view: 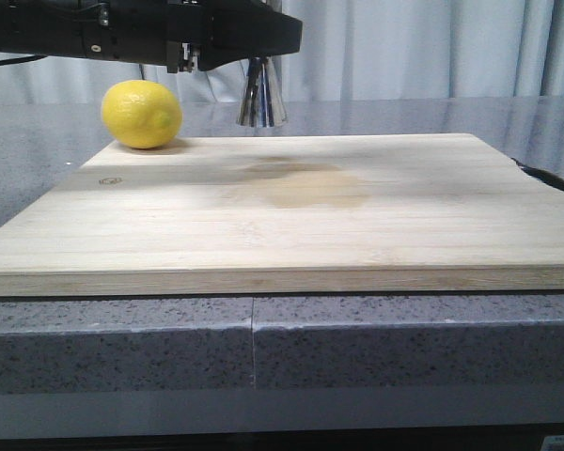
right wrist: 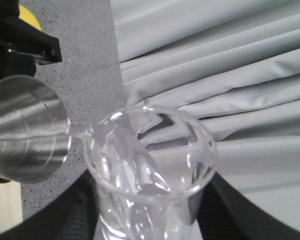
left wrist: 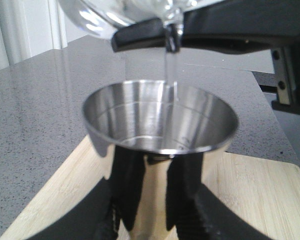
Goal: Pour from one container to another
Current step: 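Tilt the beaker with the right gripper, pouring liquid into the jigger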
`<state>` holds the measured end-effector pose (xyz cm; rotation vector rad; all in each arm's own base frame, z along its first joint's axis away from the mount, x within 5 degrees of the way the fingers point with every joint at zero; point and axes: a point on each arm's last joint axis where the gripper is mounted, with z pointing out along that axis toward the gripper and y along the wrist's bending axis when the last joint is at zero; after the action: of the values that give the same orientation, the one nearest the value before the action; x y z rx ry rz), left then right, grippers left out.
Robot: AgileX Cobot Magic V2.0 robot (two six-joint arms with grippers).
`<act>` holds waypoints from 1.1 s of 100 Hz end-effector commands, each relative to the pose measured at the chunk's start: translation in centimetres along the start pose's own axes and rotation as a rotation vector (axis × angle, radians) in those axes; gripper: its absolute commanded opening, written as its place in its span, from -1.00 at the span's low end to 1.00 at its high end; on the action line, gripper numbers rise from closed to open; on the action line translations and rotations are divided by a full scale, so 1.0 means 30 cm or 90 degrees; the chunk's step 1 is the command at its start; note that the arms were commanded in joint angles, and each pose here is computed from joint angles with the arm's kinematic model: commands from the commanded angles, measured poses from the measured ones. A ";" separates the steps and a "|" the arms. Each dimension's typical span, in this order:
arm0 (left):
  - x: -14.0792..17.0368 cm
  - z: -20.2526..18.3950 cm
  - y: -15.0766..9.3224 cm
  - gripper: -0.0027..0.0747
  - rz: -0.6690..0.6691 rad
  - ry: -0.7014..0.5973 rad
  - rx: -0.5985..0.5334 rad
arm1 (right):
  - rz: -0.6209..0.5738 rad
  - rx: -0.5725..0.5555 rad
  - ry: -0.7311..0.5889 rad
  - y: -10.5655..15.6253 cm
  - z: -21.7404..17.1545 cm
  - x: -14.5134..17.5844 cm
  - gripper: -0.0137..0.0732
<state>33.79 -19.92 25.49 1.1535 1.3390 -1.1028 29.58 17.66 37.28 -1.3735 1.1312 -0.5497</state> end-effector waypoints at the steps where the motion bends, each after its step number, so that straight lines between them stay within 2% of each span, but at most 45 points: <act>1: -0.142 -0.008 -0.044 -0.40 0.030 -0.108 0.038 | -0.021 0.044 -0.030 -0.072 -0.042 -0.031 0.02; 110: -0.142 -0.008 -0.044 -0.40 0.030 -0.108 0.038 | -0.140 0.051 -0.013 -0.075 -0.042 -0.025 0.02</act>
<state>33.78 -19.92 25.48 1.1541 1.3390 -1.1027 29.60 17.65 37.36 -1.4814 1.0033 -0.6886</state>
